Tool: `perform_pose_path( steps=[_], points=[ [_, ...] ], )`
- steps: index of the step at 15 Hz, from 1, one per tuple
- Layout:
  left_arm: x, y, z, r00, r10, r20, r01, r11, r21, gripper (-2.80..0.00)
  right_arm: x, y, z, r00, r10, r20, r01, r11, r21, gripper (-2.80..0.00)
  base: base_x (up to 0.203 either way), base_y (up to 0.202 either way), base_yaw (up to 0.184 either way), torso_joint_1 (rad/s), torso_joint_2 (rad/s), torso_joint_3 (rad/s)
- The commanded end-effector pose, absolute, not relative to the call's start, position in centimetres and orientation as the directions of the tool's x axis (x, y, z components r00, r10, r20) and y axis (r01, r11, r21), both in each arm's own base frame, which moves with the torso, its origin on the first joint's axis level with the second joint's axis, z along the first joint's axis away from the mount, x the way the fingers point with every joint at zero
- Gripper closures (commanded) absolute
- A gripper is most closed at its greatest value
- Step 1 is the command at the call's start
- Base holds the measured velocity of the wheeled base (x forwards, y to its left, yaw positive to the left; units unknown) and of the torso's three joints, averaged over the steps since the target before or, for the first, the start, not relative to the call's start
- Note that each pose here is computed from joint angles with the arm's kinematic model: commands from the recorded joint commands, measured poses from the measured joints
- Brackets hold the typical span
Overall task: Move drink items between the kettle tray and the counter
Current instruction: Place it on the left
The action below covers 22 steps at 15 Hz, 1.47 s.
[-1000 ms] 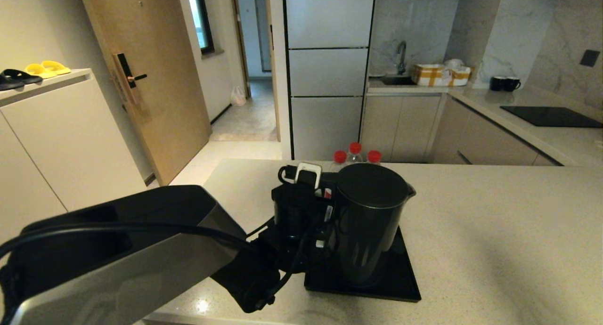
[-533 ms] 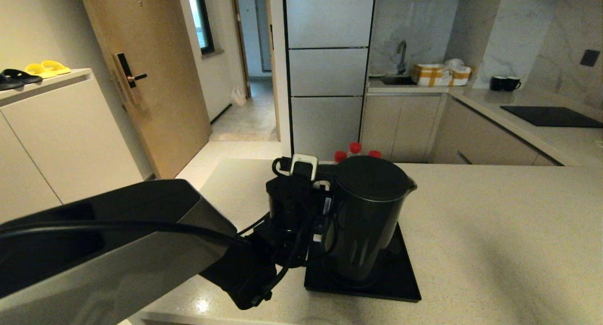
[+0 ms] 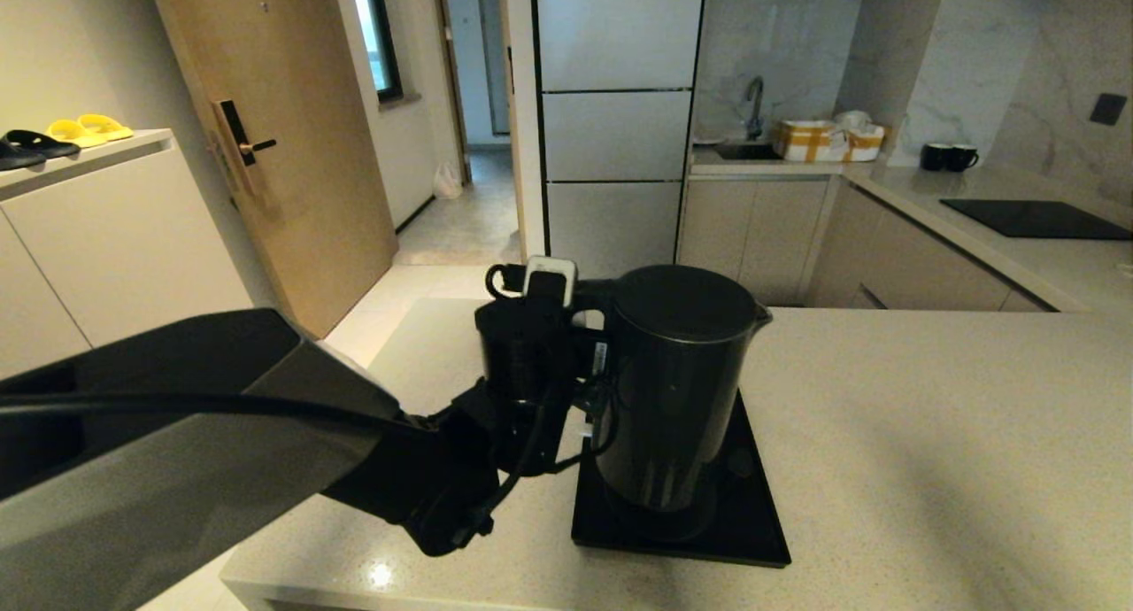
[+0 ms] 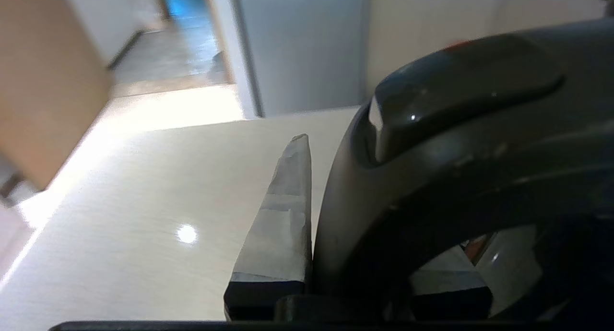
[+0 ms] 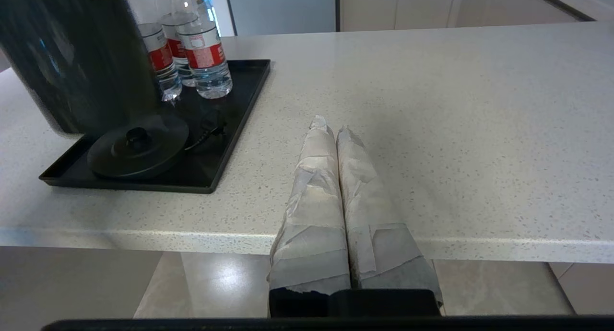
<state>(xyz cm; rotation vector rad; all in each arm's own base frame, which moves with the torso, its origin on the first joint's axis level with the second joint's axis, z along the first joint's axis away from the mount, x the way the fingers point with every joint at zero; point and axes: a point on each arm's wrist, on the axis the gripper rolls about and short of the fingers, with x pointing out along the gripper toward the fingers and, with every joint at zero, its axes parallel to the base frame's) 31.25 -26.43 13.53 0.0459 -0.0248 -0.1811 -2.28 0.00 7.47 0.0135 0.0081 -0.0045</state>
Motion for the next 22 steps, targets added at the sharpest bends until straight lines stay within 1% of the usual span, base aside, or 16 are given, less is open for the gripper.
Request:
perform_pose_path(
  steps=[1,4,7,9,12,14,17,22],
  points=[
    [33.5,-23.7,15.3,0.993,-0.113,0.041,0.111,0.993,0.035,0.00,-2.3,0.0,7.5,1.000,-0.005,-0.008,0.005,1.000,0.014,0.00,0.000,0.000,0.000,0.000,0.00,0.000],
    [36.8,-20.5,16.6,0.999,-0.020,0.029,0.019,0.999,0.030,0.00,-2.3,0.0,7.5,1.000,-0.004,-0.008,0.005,1.000,0.014,0.00,0.000,0.000,0.000,0.000,0.00,0.000],
    [40.3,-17.5,16.7,0.998,0.068,-0.014,-0.068,0.998,0.001,0.00,-2.3,0.0,7.5,1.000,-0.004,-0.009,0.004,1.000,0.014,0.00,0.000,0.000,0.000,0.000,0.00,0.000],
    [42.3,-16.1,15.2,0.993,0.106,-0.048,-0.105,0.994,0.010,0.00,-2.3,0.0,7.5,1.000,-0.005,-0.008,0.005,1.000,0.014,0.00,0.000,0.000,0.000,0.000,0.00,0.000],
    [44.1,-15.3,12.6,0.986,0.138,-0.088,-0.136,0.990,0.036,0.00,-2.3,0.0,7.5,1.000,-0.005,-0.008,0.005,1.000,0.014,0.00,0.000,0.000,0.000,0.000,0.00,0.000],
    [44.8,-14.6,10.6,0.980,0.162,-0.116,-0.155,0.986,0.067,0.00,-2.3,0.0,7.5,1.000,-0.005,-0.009,0.005,1.000,0.014,0.00,0.000,0.000,0.000,0.000,0.00,0.000],
    [44.8,-13.6,8.9,0.971,0.187,-0.151,-0.175,0.980,0.093,0.00,-2.3,0.0,7.5,1.000,-0.005,-0.008,0.005,1.000,0.014,0.00,0.000,0.000,0.000,0.000,0.00,0.000],
    [44.2,-12.5,6.7,0.970,0.204,-0.129,-0.187,0.973,0.137,0.00,-2.3,0.0,7.5,1.000,-0.005,-0.008,0.005,1.000,0.014,0.00,0.000,0.000,0.000,0.000,0.00,0.000]
  ],
)
